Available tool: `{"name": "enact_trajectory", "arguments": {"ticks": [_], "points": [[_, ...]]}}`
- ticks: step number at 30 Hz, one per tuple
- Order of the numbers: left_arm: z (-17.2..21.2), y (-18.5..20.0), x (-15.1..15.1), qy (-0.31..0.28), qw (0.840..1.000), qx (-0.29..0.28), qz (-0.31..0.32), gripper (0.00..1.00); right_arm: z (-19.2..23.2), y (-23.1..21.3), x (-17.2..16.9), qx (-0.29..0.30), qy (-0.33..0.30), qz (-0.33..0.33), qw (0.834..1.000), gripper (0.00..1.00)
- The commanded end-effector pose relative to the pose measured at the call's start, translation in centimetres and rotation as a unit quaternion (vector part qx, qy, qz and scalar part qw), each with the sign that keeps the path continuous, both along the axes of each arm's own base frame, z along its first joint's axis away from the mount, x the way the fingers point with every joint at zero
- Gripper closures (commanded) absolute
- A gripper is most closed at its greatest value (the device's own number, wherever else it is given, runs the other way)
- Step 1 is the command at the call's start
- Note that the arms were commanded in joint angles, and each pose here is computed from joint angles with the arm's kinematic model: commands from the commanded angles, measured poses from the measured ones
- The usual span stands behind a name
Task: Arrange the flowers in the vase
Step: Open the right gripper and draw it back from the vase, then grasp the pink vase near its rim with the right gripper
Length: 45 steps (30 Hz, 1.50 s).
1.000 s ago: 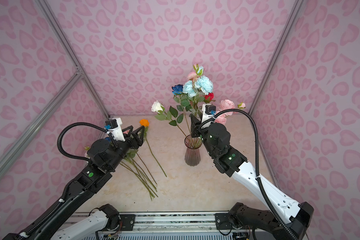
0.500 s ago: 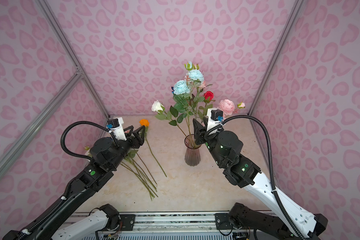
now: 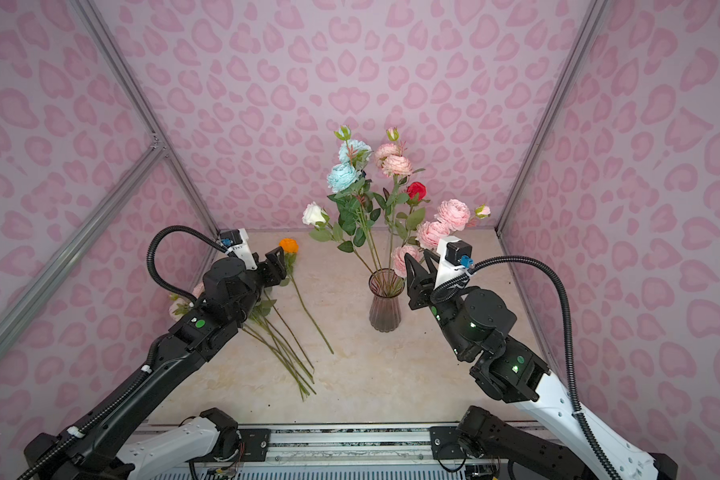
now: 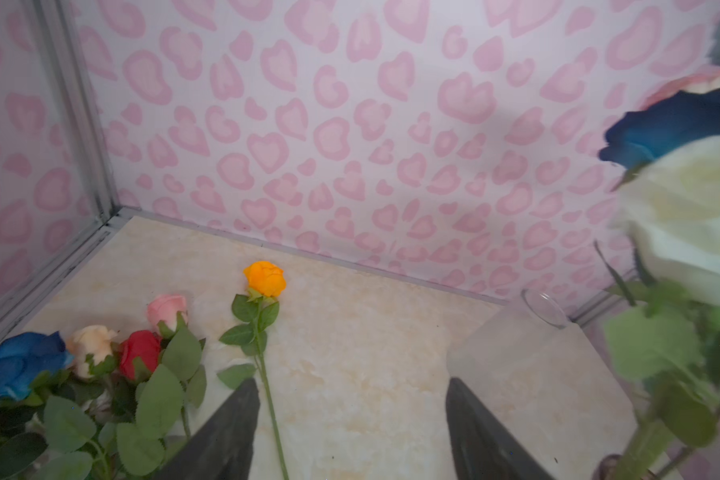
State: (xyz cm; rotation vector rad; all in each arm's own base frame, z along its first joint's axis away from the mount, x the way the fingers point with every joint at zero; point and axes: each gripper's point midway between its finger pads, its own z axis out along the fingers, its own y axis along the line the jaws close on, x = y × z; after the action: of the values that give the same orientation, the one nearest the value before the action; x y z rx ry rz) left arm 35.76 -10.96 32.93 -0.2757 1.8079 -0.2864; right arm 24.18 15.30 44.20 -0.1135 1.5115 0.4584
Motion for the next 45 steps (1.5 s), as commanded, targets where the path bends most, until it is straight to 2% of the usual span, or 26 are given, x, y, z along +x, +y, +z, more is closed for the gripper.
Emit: {"name": "enact_trajectory", "arguments": {"ticks": [1, 5, 10, 14, 16, 19, 23, 28, 34, 37, 41, 45], "points": [[-1.8, 1.7, 0.9, 0.044, 0.997, -0.025, 0.052, 0.28, -0.9, -0.5, -0.4, -0.005, 0.005, -0.001, 1.0, 0.56], [-4.4, 2.4, 1.7, 0.095, 0.992, -0.045, 0.07, 0.31, -1.8, -1.0, -0.8, 0.005, 0.004, -0.001, 1.0, 0.57], [-8.2, 2.4, 1.1, 0.139, 0.984, -0.075, 0.077, 0.32, -3.7, -1.2, -0.9, -0.011, 0.023, -0.004, 1.0, 0.57], [-12.4, 1.3, 0.4, 0.188, 0.976, -0.095, 0.058, 0.33, -6.8, -2.4, -0.6, -0.001, 0.07, -0.035, 0.997, 0.54], [-14.7, 1.0, -0.2, 0.221, 0.969, -0.096, 0.056, 0.34, -8.4, -3.9, -0.2, 0.007, 0.108, -0.076, 0.991, 0.52], [-16.2, 0.7, -0.7, 0.242, 0.965, -0.09, 0.044, 0.36, -10.4, -5.5, 0.0, 0.019, 0.162, -0.105, 0.981, 0.52], [-16.2, 0.9, -1.4, 0.243, 0.966, -0.08, 0.036, 0.36, -12.7, -7.1, -0.5, 0.037, 0.229, -0.118, 0.966, 0.52], [-16.3, 1.4, -2.8, 0.233, 0.968, -0.091, 0.036, 0.36, -15.0, -7.6, -1.5, 0.092, 0.297, -0.112, 0.944, 0.54], [-16.2, 1.6, -4.3, 0.22, 0.97, -0.104, 0.022, 0.36, -17.9, -3.9, -0.7, 0.139, 0.406, -0.036, 0.903, 0.6], [-15.8, 1.4, -4.9, 0.21, 0.971, -0.112, 0.008, 0.36, -18.0, -2.1, 0.6, 0.153, 0.425, -0.007, 0.892, 0.61], [-15.2, 0.9, -5.5, 0.203, 0.972, -0.121, -0.016, 0.36, -18.2, -0.6, 2.7, 0.164, 0.442, 0.0, 0.882, 0.58], [-14.8, 1.0, -6.1, 0.194, 0.973, -0.122, -0.024, 0.36, -19.7, 0.6, 4.3, 0.163, 0.471, -0.003, 0.867, 0.63]]}}
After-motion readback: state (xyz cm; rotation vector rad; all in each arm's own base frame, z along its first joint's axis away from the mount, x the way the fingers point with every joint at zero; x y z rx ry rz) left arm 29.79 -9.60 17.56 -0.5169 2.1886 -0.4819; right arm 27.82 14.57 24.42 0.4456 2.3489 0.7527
